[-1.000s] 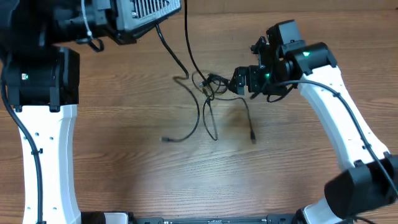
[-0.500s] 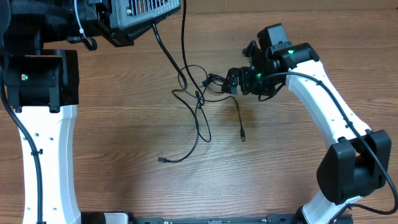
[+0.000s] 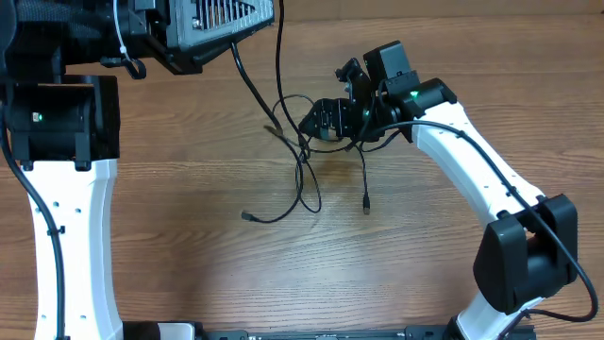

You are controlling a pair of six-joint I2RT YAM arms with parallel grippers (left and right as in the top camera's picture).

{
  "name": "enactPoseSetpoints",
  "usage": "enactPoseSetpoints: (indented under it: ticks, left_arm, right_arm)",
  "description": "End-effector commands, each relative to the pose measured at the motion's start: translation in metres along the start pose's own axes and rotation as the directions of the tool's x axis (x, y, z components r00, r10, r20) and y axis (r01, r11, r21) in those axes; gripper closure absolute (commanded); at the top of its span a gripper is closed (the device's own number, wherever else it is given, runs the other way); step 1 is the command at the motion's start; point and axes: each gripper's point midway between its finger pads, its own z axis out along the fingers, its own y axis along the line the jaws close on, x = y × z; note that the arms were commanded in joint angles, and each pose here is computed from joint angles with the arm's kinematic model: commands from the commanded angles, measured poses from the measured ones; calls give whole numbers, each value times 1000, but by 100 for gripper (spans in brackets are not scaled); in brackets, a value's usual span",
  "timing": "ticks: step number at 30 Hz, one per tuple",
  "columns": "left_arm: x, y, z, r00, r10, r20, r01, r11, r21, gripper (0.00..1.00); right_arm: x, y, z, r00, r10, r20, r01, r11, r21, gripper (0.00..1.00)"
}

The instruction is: Untangle cables

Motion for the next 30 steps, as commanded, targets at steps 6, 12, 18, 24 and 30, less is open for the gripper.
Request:
enactPoseSetpoints:
  ticks: [6, 12, 18, 24, 30]
  left_arm:
    - [41, -17, 28, 987, 10, -161, -5, 1000, 28, 96]
    - [41, -17, 30, 987, 2, -163, 3, 1000, 30, 96]
    - [42, -17, 30, 986, 2, -166, 2, 1000, 29, 96]
    - [43, -17, 29, 985, 3, -174, 1, 1000, 26, 96]
    - [42, -12, 24, 984, -11, -180, 12, 1000, 7, 96]
  right_arm:
    - [1, -14, 14, 995, 104, 12, -104, 993, 47, 16]
    - [9, -6, 22, 996, 90, -14, -89, 995, 44, 27]
    - [16, -8, 29, 995, 96, -40, -94, 994, 59, 46]
    - [24, -27, 38, 988, 133, -72, -124, 985, 124, 96]
    - [-38, -81, -55, 963, 177, 201, -234, 922, 309, 96]
